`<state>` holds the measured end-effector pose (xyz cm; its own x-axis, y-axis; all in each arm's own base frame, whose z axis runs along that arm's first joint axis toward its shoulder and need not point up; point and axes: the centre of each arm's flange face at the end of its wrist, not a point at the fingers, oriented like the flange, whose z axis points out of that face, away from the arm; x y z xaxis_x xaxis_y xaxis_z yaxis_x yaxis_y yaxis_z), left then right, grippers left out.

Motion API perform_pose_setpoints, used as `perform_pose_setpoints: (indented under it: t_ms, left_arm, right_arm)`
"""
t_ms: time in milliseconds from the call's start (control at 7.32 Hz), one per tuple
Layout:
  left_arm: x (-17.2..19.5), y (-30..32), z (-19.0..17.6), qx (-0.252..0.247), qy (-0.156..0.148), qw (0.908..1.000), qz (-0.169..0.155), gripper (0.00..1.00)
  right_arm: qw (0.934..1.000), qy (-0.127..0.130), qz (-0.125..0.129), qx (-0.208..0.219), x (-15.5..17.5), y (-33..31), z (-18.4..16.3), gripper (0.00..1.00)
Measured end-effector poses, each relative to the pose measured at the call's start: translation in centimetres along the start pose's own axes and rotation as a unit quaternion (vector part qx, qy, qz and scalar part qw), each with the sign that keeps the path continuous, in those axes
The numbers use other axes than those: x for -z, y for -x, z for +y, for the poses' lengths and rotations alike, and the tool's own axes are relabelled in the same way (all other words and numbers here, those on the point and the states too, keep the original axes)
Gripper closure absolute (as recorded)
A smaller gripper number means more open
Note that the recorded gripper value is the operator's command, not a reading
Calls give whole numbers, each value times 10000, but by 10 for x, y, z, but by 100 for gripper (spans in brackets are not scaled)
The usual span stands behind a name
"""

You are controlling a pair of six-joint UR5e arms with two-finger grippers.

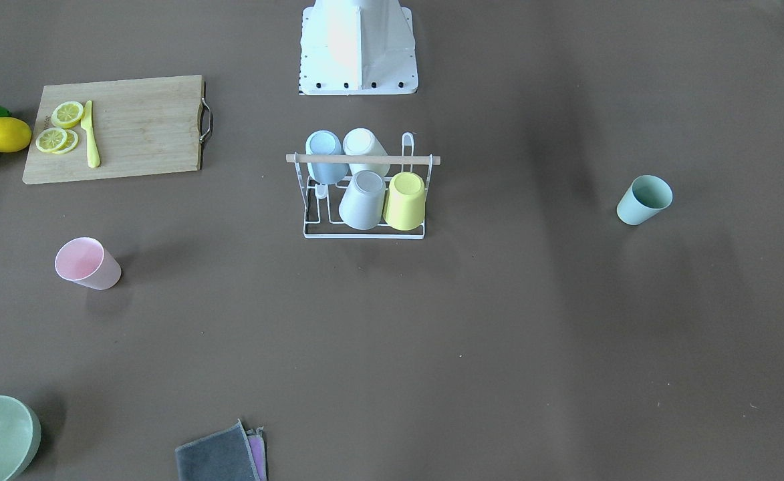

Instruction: Place cup on cup holder

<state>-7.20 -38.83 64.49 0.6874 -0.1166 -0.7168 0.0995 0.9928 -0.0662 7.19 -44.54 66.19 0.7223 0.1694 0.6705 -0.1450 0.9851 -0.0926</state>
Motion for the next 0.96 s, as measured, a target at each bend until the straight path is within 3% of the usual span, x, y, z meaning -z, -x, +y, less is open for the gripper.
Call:
perform_pose_setpoints:
  t_ms: [956]
  left_arm:
    - [-9,9,2,91,97,9999,-9,2]
  right_arm:
    - [10000,14,1,2,-1,-1,0,0]
